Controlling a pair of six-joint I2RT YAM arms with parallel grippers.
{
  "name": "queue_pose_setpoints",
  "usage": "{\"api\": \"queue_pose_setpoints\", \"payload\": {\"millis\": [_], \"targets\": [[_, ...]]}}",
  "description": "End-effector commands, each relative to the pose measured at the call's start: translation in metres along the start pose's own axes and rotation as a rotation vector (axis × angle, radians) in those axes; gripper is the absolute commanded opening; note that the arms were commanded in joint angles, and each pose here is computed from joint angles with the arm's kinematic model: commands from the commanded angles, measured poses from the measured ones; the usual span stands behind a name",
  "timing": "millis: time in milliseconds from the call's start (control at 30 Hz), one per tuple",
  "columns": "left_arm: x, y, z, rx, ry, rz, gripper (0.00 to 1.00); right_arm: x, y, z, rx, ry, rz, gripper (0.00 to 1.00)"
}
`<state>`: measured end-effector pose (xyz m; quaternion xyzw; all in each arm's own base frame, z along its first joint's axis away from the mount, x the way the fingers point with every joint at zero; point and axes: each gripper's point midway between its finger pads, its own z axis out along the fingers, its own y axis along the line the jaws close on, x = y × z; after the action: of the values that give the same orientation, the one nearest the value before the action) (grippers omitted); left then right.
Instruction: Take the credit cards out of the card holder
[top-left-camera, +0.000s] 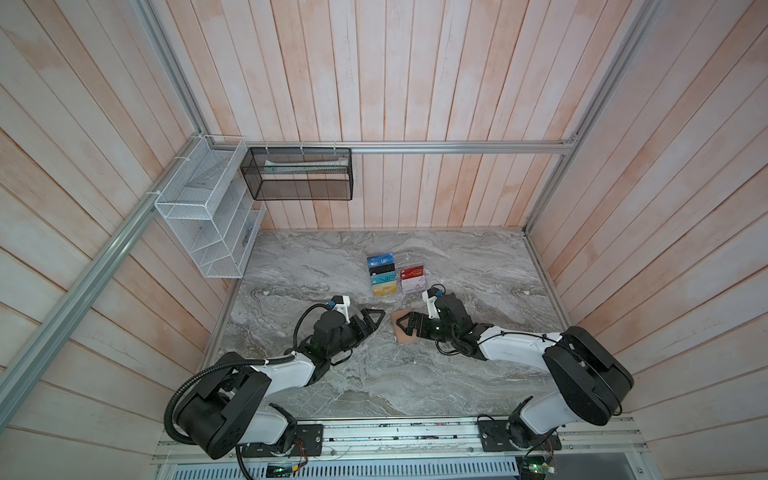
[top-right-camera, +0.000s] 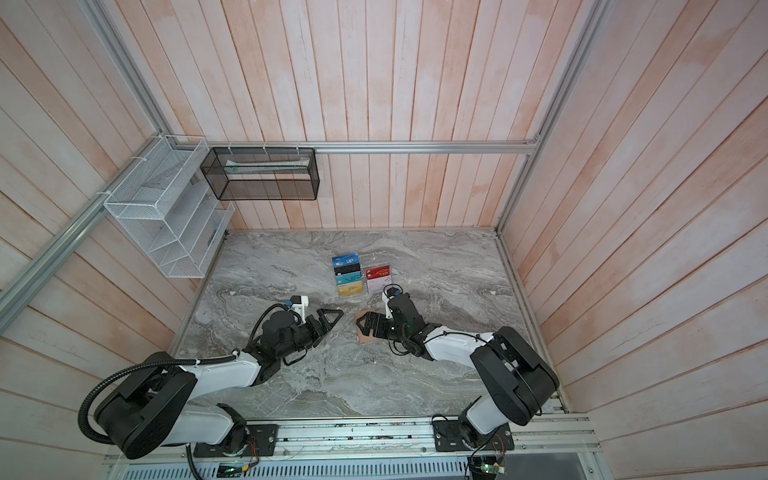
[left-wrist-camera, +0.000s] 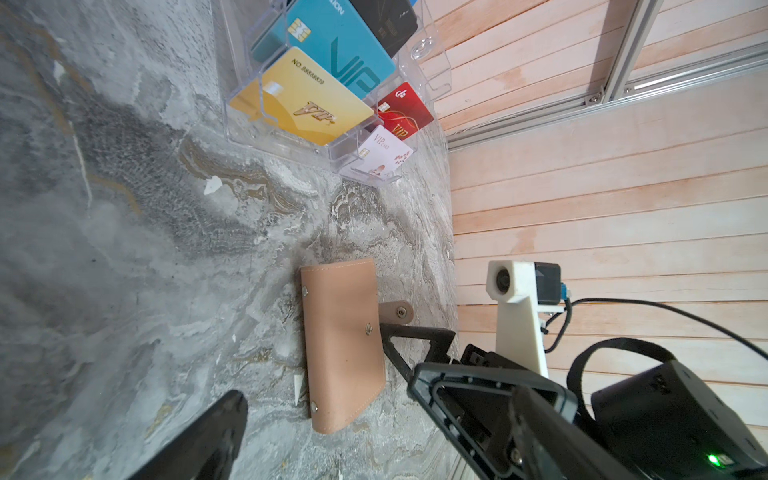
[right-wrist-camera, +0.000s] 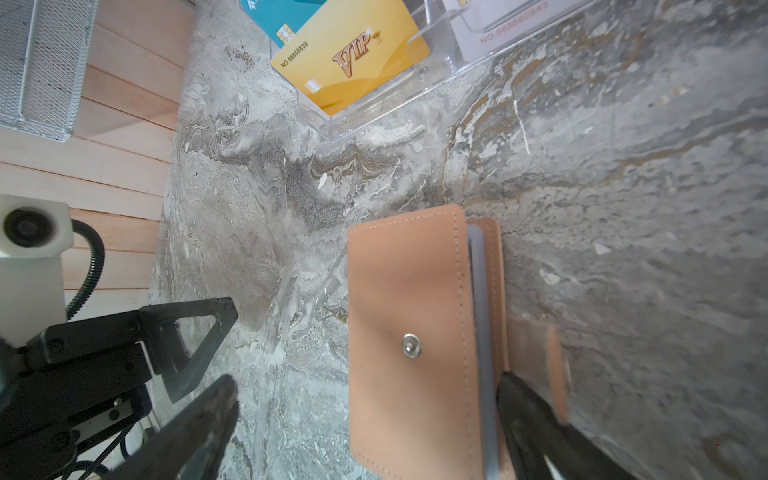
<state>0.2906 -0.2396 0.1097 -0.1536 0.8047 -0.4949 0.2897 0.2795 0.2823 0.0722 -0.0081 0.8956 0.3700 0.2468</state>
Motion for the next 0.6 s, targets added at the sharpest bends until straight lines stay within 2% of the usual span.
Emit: {"api": "queue_pose_setpoints", "payload": {"millis": [0,567], "targets": [[-0.003,-0.005,0.000,0.020,-0.006,0.000,1.00,0.000,0.010,-0.001,-0.016,0.008,-0.007,0.98],[-0.005,-0.003,-0.009,0.019,-0.019,-0.003,1.00,0.001,0.030,0.005,-0.034,0.017,-0.032,0.98]]}}
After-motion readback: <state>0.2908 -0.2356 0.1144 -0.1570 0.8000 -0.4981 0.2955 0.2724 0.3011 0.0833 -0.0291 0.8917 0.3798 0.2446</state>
